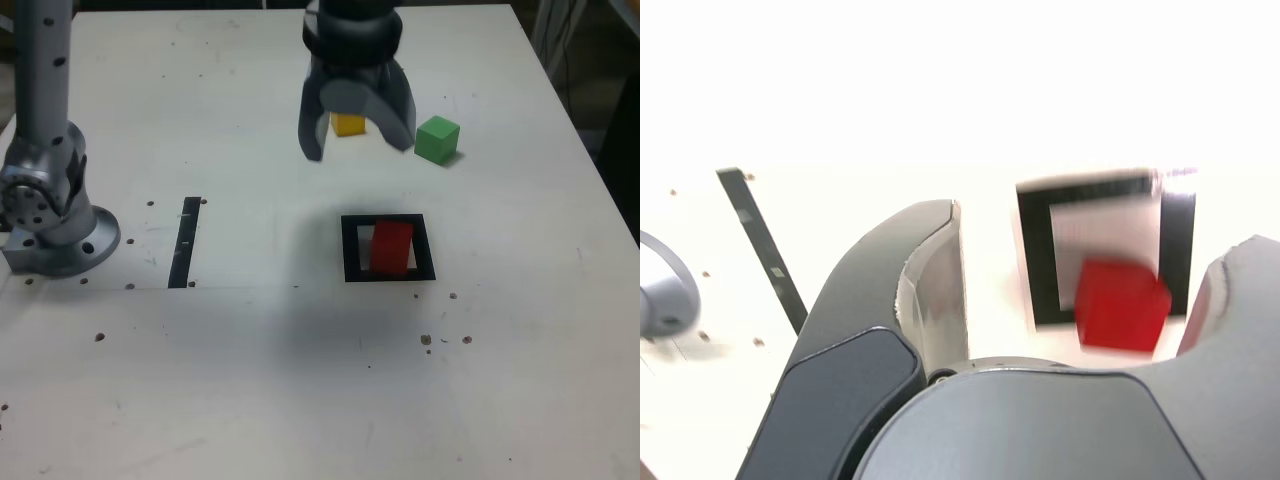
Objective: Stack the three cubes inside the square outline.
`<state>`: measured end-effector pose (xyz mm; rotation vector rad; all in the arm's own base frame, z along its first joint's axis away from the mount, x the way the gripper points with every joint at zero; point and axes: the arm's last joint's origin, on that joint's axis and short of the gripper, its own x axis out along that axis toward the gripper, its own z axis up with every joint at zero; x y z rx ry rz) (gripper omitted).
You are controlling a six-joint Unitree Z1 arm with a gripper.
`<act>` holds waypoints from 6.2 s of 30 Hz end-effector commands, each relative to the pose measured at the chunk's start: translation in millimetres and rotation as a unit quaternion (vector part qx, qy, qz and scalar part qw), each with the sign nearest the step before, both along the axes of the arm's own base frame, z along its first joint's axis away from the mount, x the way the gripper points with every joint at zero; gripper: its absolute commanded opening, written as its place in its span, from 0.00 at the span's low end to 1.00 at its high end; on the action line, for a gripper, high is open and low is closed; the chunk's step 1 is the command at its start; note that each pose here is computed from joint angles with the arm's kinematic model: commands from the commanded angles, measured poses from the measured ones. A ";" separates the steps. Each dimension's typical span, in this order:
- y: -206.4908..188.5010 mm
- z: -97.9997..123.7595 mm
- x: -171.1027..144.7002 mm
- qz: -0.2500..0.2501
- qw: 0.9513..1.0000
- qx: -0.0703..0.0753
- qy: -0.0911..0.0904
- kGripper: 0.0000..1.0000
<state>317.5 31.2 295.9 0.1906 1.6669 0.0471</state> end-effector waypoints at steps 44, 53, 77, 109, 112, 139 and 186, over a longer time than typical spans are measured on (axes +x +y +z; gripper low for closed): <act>170.3 -68.5 38.0 0.071 0.993 -0.022 0.089 0.85; 175.2 -83.0 41.4 0.075 0.992 -0.030 0.092 0.65; 176.1 -77.5 42.1 0.073 0.994 -0.021 0.082 0.22; -81.1 14.9 26.6 -0.130 0.990 -0.037 0.035 0.17; -84.7 8.6 30.8 -0.130 0.990 -0.042 0.041 0.17; -96.0 -36.0 60.7 -0.121 0.990 -0.044 0.062 0.19; -88.7 -44.6 59.0 -0.125 0.988 0.004 0.087 0.99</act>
